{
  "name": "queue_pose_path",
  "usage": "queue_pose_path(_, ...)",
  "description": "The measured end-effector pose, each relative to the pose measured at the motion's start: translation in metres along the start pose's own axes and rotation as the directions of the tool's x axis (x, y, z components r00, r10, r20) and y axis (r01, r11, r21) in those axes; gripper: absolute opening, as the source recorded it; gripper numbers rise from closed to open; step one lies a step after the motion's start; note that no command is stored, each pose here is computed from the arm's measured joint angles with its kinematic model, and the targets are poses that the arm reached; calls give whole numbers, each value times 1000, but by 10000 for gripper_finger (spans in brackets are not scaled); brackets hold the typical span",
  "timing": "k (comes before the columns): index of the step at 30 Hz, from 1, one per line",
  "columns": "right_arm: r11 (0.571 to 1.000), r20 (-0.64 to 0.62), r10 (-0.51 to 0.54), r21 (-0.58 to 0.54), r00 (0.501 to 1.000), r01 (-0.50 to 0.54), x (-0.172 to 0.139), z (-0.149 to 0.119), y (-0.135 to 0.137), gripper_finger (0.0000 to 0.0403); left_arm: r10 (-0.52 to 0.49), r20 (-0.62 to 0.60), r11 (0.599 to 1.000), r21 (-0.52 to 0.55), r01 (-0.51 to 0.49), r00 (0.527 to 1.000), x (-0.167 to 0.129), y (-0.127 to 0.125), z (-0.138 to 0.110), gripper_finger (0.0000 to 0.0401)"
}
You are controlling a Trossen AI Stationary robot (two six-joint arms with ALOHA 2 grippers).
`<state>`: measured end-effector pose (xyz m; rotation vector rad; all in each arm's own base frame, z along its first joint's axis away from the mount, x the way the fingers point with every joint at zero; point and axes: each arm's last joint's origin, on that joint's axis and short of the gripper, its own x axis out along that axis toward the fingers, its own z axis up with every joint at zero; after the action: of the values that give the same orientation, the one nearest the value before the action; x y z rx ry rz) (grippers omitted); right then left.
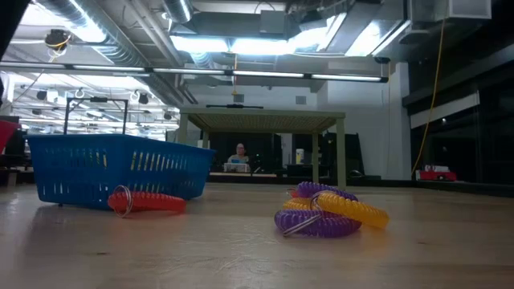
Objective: Pick & Place Office Desk Supplies
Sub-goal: Put the top orange spiral band into the red bin
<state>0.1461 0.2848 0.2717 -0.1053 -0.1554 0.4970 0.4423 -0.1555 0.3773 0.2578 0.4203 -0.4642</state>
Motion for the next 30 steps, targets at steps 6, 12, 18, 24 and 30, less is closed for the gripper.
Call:
queue_pose_path(6, 997, 28, 68, 47, 997, -69, 0, -2, -6, 242, 112, -14, 994, 18, -112, 994, -54, -31, 26, 127)
queue_pose_path(12, 999, 35, 51, 19, 998, -51, 5, -1, -15, 242, 296, 39, 954, 44, -298, 954, -119, -86, 52, 127)
queue_pose_path(18, 999, 30, -47, 1, 998, 47, -10, 11, -9, 242, 439, 29, 898, 28, -440, 898, -155, -138, 40, 127)
queue_pose_path(24, 996, -9, -86, -23, 996, 86, -12, 11, -10, 242, 519, 89, 855, -38, -518, 850, -169, -173, -28, 127)
queue_pose_path(30, 995, -62, -100, 0, 993, 100, -21, -2, -23, 242, 499, 193, 860, -231, -456, 845, -184, -170, -120, 127)
